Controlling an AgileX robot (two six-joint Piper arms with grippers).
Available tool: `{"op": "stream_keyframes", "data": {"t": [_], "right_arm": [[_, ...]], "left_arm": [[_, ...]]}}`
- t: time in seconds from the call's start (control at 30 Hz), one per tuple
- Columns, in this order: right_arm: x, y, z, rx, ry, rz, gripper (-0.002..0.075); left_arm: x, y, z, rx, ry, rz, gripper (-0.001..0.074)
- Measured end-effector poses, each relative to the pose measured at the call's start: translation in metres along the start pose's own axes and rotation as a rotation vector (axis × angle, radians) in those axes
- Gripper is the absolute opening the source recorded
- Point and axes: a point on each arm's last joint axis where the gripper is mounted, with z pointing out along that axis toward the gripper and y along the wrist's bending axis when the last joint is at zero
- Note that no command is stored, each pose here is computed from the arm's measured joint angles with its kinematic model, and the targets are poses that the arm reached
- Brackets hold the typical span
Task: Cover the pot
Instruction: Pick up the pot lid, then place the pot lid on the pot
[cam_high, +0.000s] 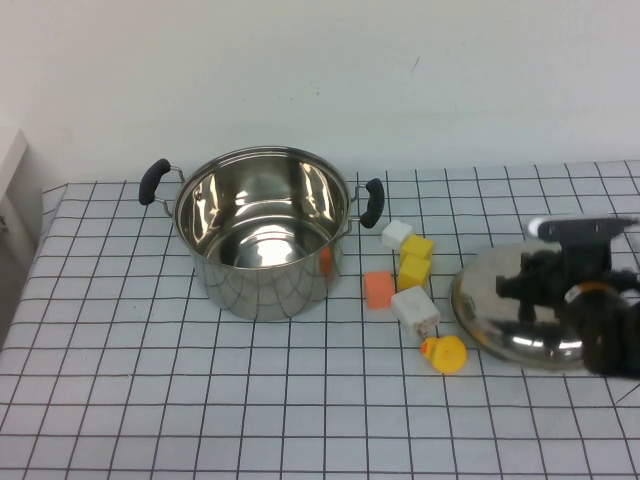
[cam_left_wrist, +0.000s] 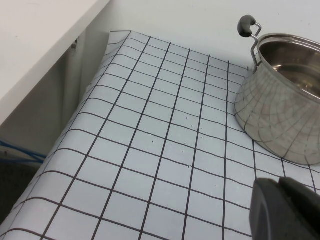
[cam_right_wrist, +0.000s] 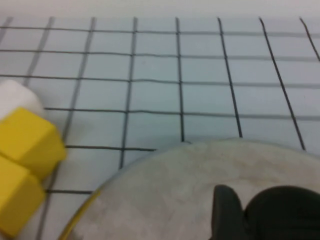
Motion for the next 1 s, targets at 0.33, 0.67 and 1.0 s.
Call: {"op": "stream_keyframes", "data": {"t": [0.33,0.67,1.0], "right_arm": [[-0.146,-0.003,-0.111,-0.150,-0.122,-0.128,0.0344],[-0.208,0.067,-0.141,-0.362,-0.247,-0.173,0.0343],[-0.218,0.173,-0.059,-0.503,-0.252,-0.178,0.0343]], "left_arm": [[0.000,0.000,0.000,0.000,0.000,-0.004,-0.0003],[0.000,0.000,0.000,0.000,0.000,-0.004,-0.0003],[0.000,0.000,0.000,0.000,0.000,-0.004,-0.0003]]}}
